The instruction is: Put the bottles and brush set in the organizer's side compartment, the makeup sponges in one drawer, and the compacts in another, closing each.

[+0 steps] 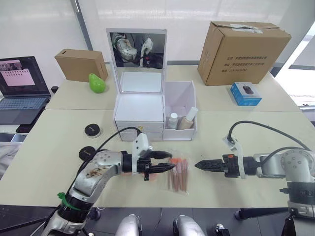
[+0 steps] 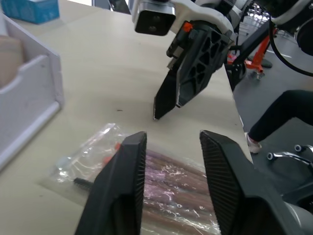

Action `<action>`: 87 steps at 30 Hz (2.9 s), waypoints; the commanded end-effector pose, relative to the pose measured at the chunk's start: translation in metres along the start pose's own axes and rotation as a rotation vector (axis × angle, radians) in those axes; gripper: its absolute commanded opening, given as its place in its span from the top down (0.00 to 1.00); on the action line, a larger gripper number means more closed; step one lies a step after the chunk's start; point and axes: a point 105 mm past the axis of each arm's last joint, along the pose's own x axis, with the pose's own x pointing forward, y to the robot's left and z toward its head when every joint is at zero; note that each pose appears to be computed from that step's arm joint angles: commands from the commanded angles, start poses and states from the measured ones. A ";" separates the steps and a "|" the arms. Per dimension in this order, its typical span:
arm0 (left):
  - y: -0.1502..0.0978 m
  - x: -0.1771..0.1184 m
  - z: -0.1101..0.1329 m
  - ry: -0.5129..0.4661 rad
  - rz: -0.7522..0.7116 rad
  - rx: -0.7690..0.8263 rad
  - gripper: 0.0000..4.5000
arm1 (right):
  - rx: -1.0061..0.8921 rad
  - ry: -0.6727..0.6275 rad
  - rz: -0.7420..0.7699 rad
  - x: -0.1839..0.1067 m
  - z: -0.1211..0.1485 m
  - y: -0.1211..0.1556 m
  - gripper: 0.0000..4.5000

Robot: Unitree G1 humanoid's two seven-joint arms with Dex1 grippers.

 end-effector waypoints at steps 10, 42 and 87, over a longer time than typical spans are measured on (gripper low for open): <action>0.011 0.016 -0.029 0.216 -0.005 0.120 0.99 | 0.149 0.037 0.086 0.045 0.000 0.009 0.00; 0.000 -0.047 0.042 -0.095 0.010 -0.039 0.65 | 0.021 -0.055 0.078 0.036 0.013 0.021 1.00; -0.004 -0.115 0.074 -0.273 0.422 -0.081 0.00 | -0.979 -0.676 -0.180 0.029 0.217 0.057 1.00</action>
